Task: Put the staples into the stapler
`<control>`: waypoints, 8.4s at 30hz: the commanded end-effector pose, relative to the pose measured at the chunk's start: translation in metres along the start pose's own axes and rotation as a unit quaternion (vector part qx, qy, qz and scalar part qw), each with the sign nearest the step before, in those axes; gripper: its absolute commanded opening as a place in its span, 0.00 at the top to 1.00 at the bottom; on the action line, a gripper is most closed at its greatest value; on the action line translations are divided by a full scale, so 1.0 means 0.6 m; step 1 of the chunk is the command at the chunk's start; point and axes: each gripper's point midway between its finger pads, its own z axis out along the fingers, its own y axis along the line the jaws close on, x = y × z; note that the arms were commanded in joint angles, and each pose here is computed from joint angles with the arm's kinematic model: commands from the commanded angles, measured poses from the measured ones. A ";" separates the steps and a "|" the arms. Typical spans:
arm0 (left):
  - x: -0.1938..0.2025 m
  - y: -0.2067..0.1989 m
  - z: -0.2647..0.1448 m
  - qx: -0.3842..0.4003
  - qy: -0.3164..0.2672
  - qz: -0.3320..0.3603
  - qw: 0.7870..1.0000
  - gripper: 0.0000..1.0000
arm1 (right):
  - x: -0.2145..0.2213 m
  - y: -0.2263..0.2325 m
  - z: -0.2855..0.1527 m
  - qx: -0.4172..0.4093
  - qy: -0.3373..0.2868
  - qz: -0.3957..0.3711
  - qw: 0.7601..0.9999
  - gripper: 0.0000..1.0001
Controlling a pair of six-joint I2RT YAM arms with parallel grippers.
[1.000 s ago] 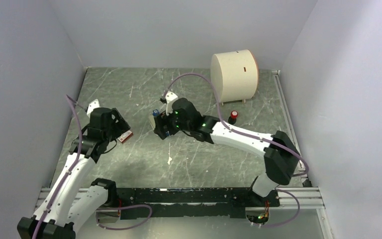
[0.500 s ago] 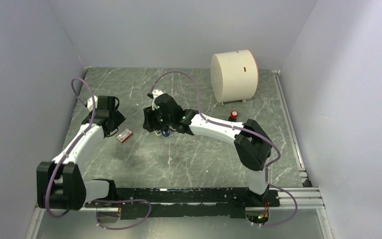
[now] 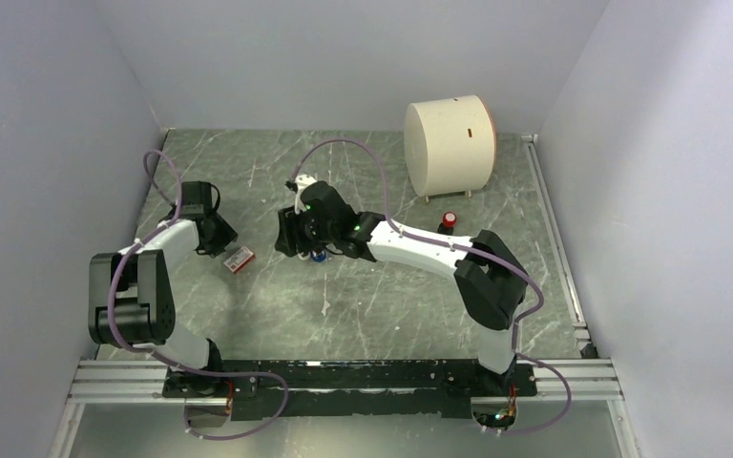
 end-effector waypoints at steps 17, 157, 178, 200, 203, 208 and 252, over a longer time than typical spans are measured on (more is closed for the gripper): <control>0.139 -0.045 -0.060 0.044 0.103 0.180 0.977 0.68 | -0.007 -0.010 -0.032 0.028 -0.009 -0.006 1.000 0.49; 0.364 -0.126 -0.130 0.336 0.301 0.178 0.875 0.60 | 0.174 -0.134 -0.133 0.042 0.043 -0.152 0.987 0.26; 0.376 -0.119 -0.127 0.337 0.309 0.149 0.877 0.70 | 0.229 -0.170 -0.101 0.207 0.108 0.053 0.971 0.32; 0.350 -0.108 -0.115 0.297 0.265 0.170 0.901 0.53 | 0.243 -0.167 -0.106 0.207 0.139 0.055 0.967 0.77; 0.348 -0.099 -0.115 0.284 0.263 0.179 0.905 0.53 | 0.245 -0.170 -0.107 0.206 0.138 0.059 0.967 0.80; 0.354 -0.100 -0.119 0.298 0.267 0.176 0.899 0.50 | 0.245 -0.169 -0.103 0.199 0.138 0.063 0.968 0.75; 0.359 -0.086 -0.107 0.280 0.270 0.183 0.903 0.69 | 0.254 -0.211 -0.109 0.251 0.137 0.094 0.954 0.93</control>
